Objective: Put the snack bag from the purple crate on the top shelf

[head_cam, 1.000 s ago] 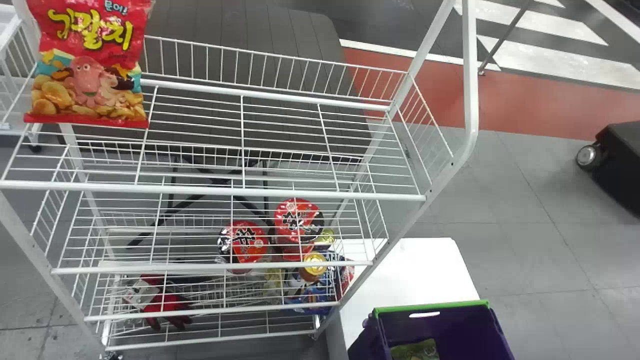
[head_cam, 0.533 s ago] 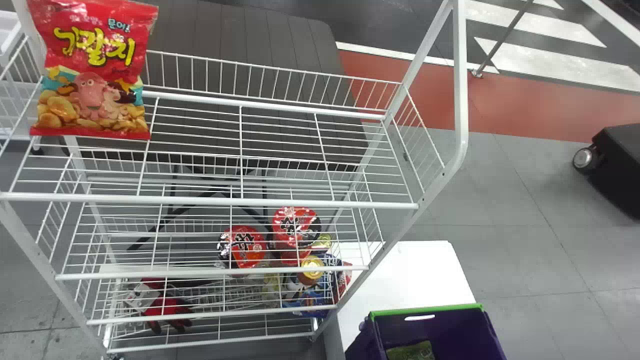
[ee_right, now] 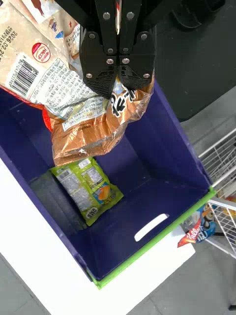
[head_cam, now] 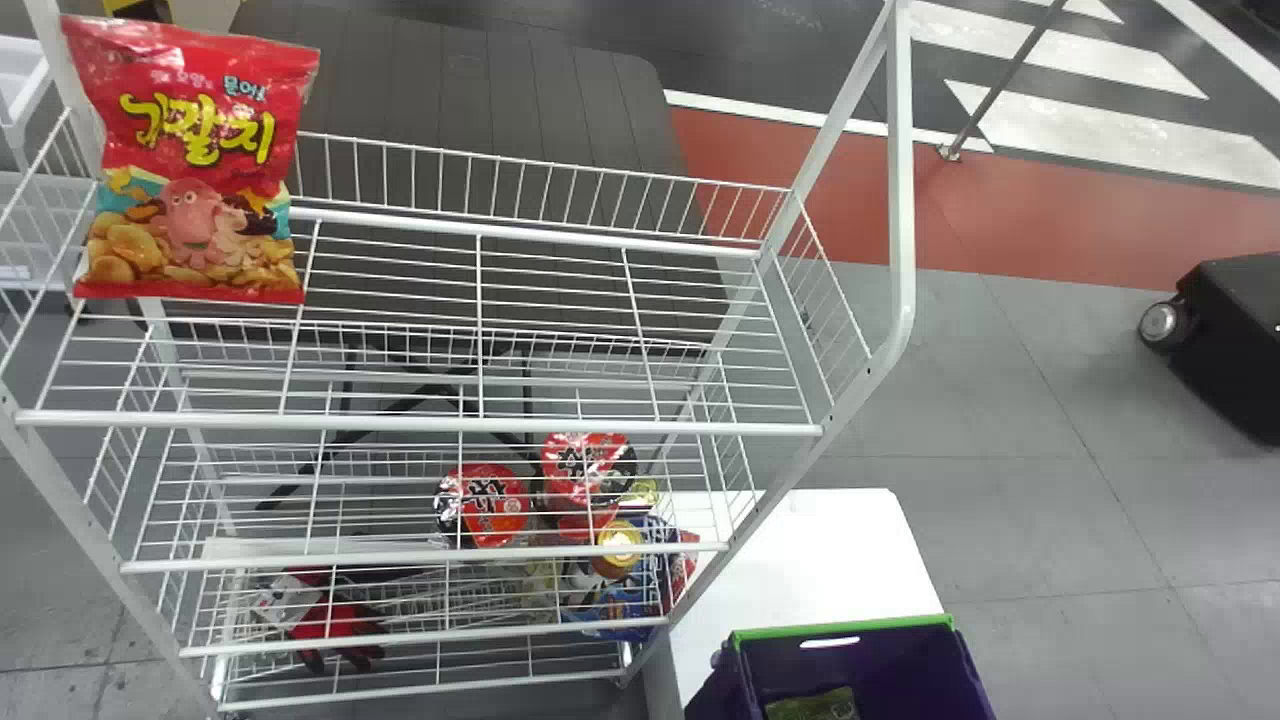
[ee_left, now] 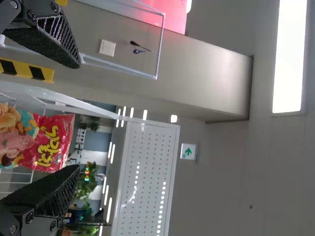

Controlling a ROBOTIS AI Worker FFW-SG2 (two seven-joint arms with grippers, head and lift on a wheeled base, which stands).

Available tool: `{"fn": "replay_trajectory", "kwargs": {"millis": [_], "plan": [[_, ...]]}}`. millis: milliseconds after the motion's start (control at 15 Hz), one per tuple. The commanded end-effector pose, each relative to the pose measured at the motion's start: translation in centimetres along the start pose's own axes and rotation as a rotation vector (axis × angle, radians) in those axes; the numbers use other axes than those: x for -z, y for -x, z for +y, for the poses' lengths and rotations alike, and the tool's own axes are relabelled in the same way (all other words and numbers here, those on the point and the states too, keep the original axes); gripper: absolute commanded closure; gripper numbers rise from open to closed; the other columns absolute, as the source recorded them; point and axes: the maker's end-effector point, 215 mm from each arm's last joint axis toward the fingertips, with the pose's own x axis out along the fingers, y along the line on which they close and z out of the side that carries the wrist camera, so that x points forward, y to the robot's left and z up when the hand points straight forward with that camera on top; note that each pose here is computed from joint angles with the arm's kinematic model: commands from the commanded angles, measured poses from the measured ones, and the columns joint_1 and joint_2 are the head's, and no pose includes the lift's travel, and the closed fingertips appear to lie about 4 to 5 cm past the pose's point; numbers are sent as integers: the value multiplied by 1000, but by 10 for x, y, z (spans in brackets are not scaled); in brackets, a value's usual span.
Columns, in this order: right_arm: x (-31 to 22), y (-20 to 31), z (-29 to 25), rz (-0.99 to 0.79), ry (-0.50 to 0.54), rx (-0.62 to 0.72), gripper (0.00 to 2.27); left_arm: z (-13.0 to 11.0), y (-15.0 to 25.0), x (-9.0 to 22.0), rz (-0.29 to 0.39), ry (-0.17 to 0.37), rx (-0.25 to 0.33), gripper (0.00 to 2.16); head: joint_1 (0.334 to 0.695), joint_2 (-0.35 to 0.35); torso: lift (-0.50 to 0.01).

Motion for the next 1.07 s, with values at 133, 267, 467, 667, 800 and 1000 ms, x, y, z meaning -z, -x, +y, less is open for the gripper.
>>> {"fn": "replay_trajectory", "kwargs": {"millis": [133, 267, 467, 667, 800, 1000], "plan": [[-2, -1, 2, -1, 0, -2, 2219, 1, 0, 2, 3, -1, -2, 87, 695, -350, -4], [-3, -2, 2, -6, 2, -5, 2219, 1, 0, 2, 1, -1, -2, 87, 695, -350, 4], [-3, -3, 1, -9, 11, -5, 2219, 0, 0, 6, 15, -4, 0, 87, 695, -350, 10], [-4, -5, 2, -15, 19, -8, 2219, -4, 0, 17, 53, -22, 12, 87, 695, -350, 10], [-5, -4, 3, -17, 18, -10, 2219, -5, 0, 26, 82, -33, 16, 87, 695, -350, 10], [-3, -6, 3, -19, 21, -11, 2219, -6, 1, 25, 80, -32, 17, 87, 695, -350, 10]]}}
